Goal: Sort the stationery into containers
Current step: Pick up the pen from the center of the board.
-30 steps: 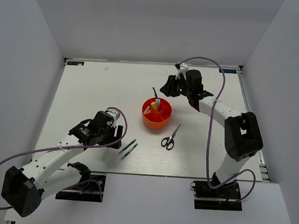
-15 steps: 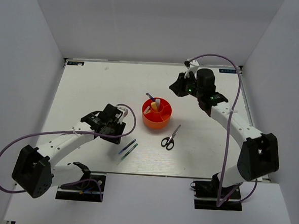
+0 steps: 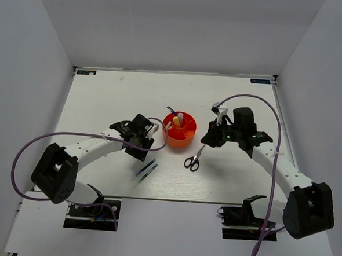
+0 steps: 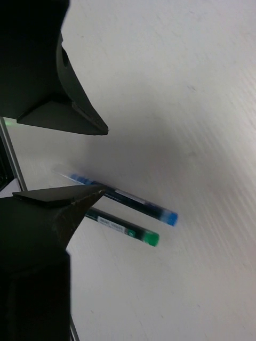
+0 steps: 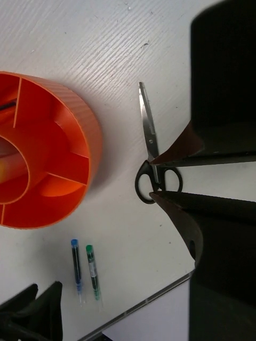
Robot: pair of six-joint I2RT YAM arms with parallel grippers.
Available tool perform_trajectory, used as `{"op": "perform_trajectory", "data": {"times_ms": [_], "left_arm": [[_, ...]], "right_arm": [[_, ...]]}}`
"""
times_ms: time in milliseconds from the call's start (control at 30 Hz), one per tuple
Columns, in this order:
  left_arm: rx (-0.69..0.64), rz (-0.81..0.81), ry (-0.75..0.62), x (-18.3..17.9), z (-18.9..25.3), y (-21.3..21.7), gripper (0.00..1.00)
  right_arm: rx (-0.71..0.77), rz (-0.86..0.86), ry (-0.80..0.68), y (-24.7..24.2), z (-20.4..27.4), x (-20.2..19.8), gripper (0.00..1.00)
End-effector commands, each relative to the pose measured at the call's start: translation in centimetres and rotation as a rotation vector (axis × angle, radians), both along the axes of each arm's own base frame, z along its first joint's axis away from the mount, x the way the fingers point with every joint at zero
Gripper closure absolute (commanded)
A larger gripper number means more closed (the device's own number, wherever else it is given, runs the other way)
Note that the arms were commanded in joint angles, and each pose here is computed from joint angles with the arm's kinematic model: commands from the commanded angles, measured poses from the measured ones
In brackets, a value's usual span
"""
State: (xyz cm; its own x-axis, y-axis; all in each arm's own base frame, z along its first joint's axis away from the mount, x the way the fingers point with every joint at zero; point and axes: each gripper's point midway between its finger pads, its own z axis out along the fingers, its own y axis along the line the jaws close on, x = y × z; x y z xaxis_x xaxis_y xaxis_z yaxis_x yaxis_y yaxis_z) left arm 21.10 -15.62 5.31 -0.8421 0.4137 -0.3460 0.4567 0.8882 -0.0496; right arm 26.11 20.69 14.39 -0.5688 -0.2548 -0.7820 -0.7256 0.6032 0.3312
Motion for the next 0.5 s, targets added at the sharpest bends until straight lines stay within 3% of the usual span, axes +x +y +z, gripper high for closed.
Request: {"op": "perform_trajectory", "data": {"times_ms": [0,167,467], "left_arm": [[-0.056,-0.059,-0.055,1.9,1.3,-2.8,0.48],[-0.053,-0.086,-0.044,2.0,0.0,-4.2,0.54],[-0.040,-0.113,-0.014,1.0,-1.6,-5.2,0.56]], "right_arm": [[0.021,0.080,-0.042,-0.2,1.7,-1.5,0.72],[0.025,0.063,-0.053,-1.1,1.4,-2.2,0.72],[0.050,0.034,-0.044,-1.7,1.7,-1.9,0.72]]}}
